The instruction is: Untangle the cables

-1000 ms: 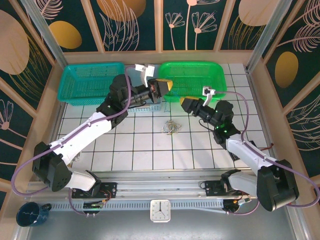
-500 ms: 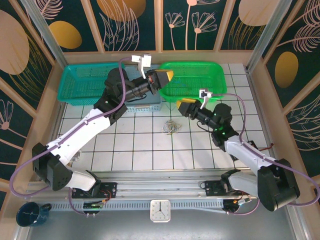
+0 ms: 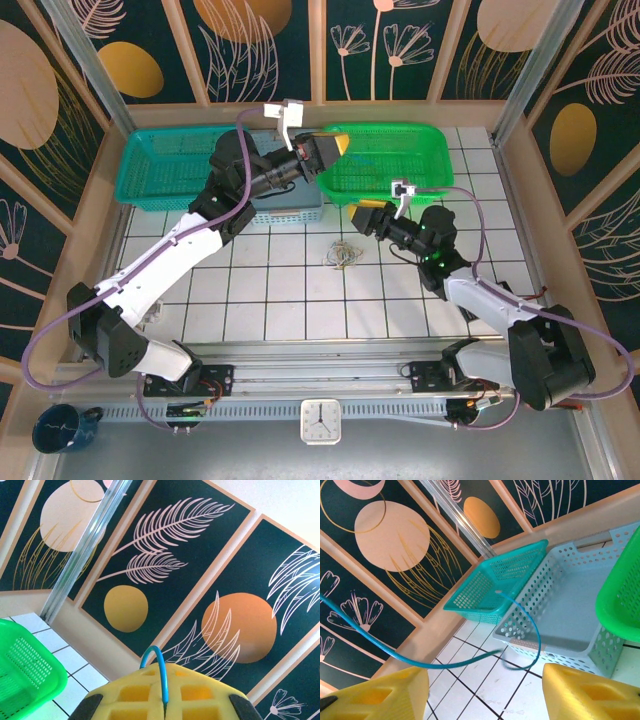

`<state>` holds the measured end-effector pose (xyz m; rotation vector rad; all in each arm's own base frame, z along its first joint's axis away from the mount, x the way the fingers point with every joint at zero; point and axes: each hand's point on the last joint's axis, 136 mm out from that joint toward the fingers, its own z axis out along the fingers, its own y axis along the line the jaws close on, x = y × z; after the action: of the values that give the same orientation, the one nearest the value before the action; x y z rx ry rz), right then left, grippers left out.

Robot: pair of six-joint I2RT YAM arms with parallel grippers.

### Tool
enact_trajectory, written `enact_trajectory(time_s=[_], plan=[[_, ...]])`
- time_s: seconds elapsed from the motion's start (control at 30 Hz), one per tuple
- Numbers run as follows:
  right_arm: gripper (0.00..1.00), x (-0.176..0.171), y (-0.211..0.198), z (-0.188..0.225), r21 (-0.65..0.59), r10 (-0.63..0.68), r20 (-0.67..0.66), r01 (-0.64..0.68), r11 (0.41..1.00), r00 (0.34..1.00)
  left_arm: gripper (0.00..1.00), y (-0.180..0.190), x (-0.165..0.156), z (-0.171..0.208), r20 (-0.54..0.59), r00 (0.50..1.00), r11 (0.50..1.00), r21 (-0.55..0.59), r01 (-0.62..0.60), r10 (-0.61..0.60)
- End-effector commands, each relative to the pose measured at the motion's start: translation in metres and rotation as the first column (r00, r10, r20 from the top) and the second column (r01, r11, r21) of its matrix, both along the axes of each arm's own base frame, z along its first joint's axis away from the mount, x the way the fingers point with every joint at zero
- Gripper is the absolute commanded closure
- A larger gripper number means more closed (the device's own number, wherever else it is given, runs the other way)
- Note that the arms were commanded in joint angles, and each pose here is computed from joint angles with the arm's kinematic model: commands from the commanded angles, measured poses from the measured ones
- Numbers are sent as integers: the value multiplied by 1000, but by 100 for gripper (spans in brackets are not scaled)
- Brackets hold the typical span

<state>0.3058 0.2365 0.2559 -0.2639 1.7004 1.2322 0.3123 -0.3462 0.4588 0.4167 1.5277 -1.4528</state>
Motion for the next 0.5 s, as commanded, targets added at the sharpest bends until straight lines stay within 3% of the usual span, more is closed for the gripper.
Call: enact_trajectory(time_s=[0.0,0.47], plan=[[38,-2,0,31,17,-8,114,6,1000,993,100,2,-3,20,34,999,999,-42,8,-6],[38,11,-6,28,5,-80,121,80,997,989,100,0,-5,36,42,998,997,-72,39,-36]])
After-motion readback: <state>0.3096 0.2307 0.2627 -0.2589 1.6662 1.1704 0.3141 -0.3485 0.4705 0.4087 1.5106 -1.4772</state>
